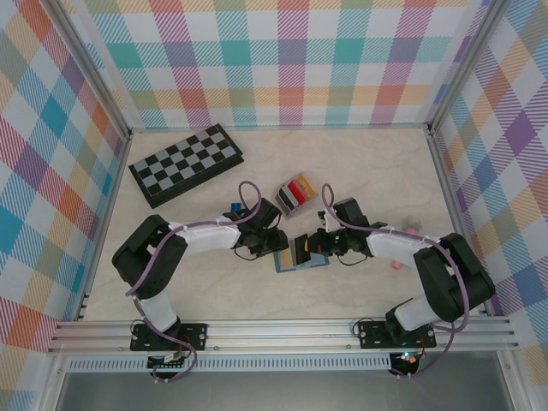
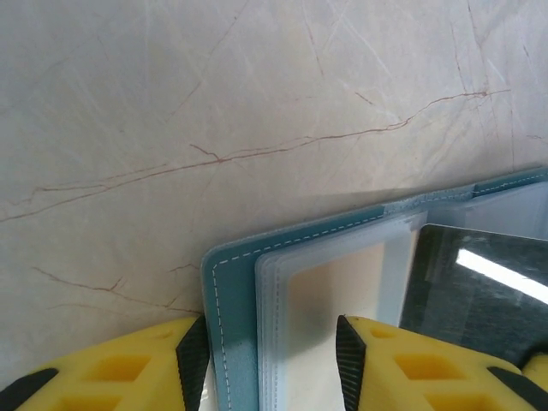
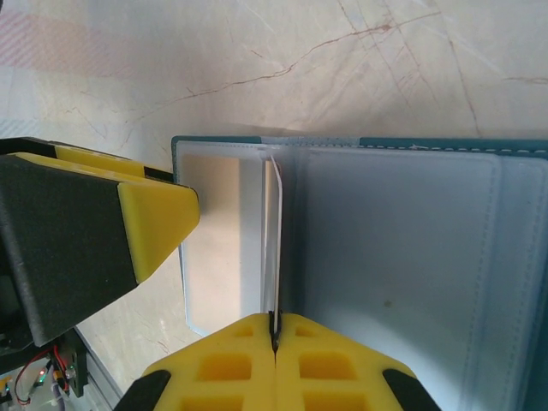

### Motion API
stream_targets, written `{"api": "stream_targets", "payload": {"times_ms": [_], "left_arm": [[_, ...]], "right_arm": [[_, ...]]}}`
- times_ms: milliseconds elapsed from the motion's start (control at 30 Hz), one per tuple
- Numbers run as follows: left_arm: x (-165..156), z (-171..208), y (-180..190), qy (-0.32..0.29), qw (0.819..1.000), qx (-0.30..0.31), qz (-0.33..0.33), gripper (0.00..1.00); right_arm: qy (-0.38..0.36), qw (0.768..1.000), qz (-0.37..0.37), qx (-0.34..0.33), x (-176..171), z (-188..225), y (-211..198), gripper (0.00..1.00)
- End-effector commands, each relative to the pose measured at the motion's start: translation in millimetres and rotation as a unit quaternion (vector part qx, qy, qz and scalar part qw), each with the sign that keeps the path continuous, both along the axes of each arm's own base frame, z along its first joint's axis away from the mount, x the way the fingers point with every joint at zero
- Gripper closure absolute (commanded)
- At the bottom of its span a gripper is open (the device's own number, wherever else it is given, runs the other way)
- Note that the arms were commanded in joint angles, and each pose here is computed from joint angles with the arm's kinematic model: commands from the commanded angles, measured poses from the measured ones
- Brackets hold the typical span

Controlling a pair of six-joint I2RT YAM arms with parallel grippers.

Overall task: Put the credit cards into the card holder
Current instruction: Insert the credit card into the card slot.

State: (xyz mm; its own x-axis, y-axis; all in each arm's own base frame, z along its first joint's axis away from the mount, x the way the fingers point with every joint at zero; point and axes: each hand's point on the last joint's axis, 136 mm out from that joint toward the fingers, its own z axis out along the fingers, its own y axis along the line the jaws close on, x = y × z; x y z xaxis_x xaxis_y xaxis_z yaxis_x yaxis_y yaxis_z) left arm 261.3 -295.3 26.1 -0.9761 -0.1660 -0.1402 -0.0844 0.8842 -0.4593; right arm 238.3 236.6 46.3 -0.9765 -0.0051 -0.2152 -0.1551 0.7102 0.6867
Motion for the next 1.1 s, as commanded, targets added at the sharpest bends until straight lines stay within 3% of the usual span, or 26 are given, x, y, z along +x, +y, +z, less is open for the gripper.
{"api": "stream_targets", "payload": {"times_ms": [0,633,833,1067], "left_arm": [[-9,-10,-8,0.015,1.0,-0.014,-0.008,0.55],[-10,-13,-4,0.021,0.999,-0.017,0.016,0.57],[-11,-13,-2,0.023,0.999,-0.016,0.024,0.57],[-13,-14,5,0.023,0.999,-0.005,0.029,0.57]], "right_arm": [[0.003,1.0,0.013,0.026,-4,-3,8,0.99],[0.031,0.998,0.024,0.04,-22,-15,7,0.99],[0.027,0.998,0.02,0.051,-18,-20,11,0.98],[0.017,1.0,0.004,0.019,-3,-23,3,0.97]]}}
